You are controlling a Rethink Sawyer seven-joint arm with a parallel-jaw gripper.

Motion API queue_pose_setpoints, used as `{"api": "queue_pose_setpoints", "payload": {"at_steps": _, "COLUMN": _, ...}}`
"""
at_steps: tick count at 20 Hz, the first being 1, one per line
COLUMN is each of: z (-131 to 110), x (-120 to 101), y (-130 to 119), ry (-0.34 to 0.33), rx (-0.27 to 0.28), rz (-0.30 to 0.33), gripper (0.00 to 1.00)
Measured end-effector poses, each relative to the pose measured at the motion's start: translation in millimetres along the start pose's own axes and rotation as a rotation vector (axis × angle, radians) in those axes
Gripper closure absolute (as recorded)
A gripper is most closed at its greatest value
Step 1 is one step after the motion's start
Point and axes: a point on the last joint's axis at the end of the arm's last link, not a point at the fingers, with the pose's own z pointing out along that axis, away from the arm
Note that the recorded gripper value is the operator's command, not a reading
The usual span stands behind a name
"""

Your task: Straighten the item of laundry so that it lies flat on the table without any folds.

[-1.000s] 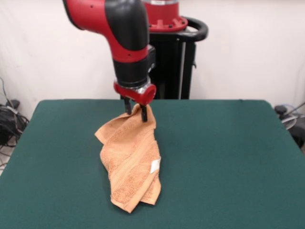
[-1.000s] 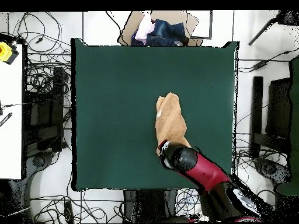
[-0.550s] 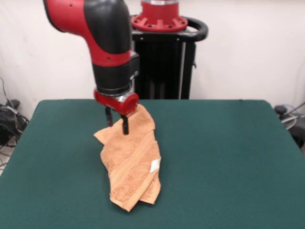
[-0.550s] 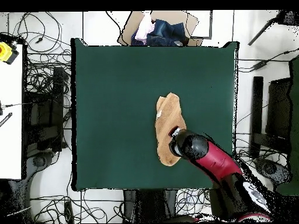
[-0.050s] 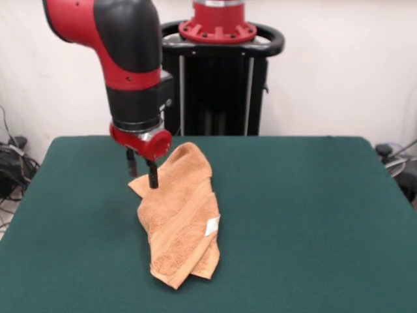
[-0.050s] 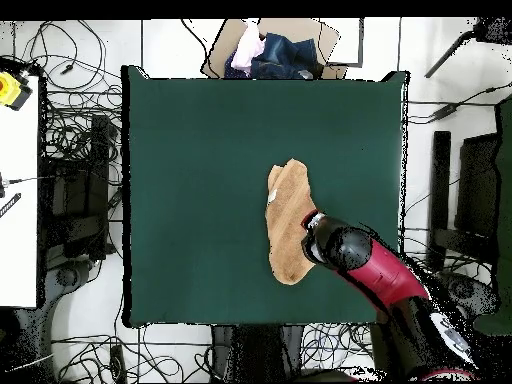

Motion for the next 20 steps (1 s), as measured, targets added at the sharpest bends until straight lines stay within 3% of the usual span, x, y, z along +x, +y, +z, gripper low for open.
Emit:
{"api": "queue_pose_setpoints", "payload": {"at_steps": 12, "z": 65.0, "x": -31.5, "y": 6.8, "ry": 0.0, "rx": -0.001, "rz": -0.006, "gripper": 0.0}}
{"api": "queue_pose_setpoints", "payload": {"at_steps": 20, "z": 68.4, "x": -40.5, "y": 5.5, "ry": 0.007, "rx": -0.01, "rz": 0.001, "gripper": 0.0}}
